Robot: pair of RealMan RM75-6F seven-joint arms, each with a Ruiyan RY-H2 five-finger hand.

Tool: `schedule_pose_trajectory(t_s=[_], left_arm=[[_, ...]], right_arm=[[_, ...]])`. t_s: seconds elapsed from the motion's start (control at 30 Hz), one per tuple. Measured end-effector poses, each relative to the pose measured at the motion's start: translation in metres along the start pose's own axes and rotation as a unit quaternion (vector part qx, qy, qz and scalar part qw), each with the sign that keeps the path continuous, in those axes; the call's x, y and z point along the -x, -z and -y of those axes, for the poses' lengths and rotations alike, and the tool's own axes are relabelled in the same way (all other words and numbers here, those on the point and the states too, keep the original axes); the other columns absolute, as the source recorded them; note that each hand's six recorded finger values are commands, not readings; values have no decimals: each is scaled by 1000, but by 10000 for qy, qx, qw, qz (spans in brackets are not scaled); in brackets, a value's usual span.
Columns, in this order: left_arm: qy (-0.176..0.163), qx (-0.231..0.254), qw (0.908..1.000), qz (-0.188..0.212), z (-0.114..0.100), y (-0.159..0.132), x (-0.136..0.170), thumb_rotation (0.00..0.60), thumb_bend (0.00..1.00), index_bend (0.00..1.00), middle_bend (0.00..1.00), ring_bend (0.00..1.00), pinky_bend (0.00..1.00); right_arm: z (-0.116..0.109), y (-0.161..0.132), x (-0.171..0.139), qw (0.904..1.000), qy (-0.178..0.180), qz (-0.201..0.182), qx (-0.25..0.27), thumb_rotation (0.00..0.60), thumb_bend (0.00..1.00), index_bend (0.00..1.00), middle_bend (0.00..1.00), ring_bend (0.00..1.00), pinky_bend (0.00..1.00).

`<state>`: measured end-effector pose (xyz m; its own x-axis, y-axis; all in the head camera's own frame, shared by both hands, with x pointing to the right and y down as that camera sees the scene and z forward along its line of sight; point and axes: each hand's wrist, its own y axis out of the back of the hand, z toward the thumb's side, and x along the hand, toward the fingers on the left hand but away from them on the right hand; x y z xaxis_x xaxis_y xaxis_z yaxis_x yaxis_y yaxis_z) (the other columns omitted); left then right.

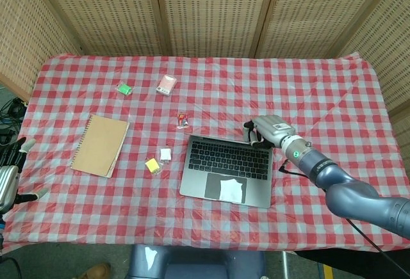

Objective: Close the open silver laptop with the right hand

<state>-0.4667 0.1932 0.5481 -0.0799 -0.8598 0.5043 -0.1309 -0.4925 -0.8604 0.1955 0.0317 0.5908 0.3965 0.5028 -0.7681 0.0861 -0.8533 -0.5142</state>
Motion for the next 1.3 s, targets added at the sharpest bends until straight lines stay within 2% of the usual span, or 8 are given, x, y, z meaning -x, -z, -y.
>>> schedule_pose_trajectory(t_s=[0.27,0.5,0.73,1.03,1.3], left_arm=[[11,2,10000,-3,1,0,-1,600,0,0,0,0,0],[16,-1,10000,-2,1,0,0,600,0,0,0,0,0],[46,-18,10000,-20,3,0,-1,600,0,0,0,0,0],[75,-29,10000,-21,5,0,-2,600,0,0,0,0,0],[88,-19,10000,2,5,0,-1,600,0,0,0,0,0]], right_arm=[[39,-4,-7,9958,-299,-323,-807,600,1000,494,546,512,434],[68,-5,-7,9879,-206,-624,-1404,600,1000,494,543,497,422],[98,0,-4,9720,-72,-963,-2144,600,1000,494,543,497,422],[139,11,-4,9512,-95,-1336,-2780,600,1000,494,543,497,423],[158,19,-7,9362,-100,-1517,-3168,600,1000,494,543,498,423]])
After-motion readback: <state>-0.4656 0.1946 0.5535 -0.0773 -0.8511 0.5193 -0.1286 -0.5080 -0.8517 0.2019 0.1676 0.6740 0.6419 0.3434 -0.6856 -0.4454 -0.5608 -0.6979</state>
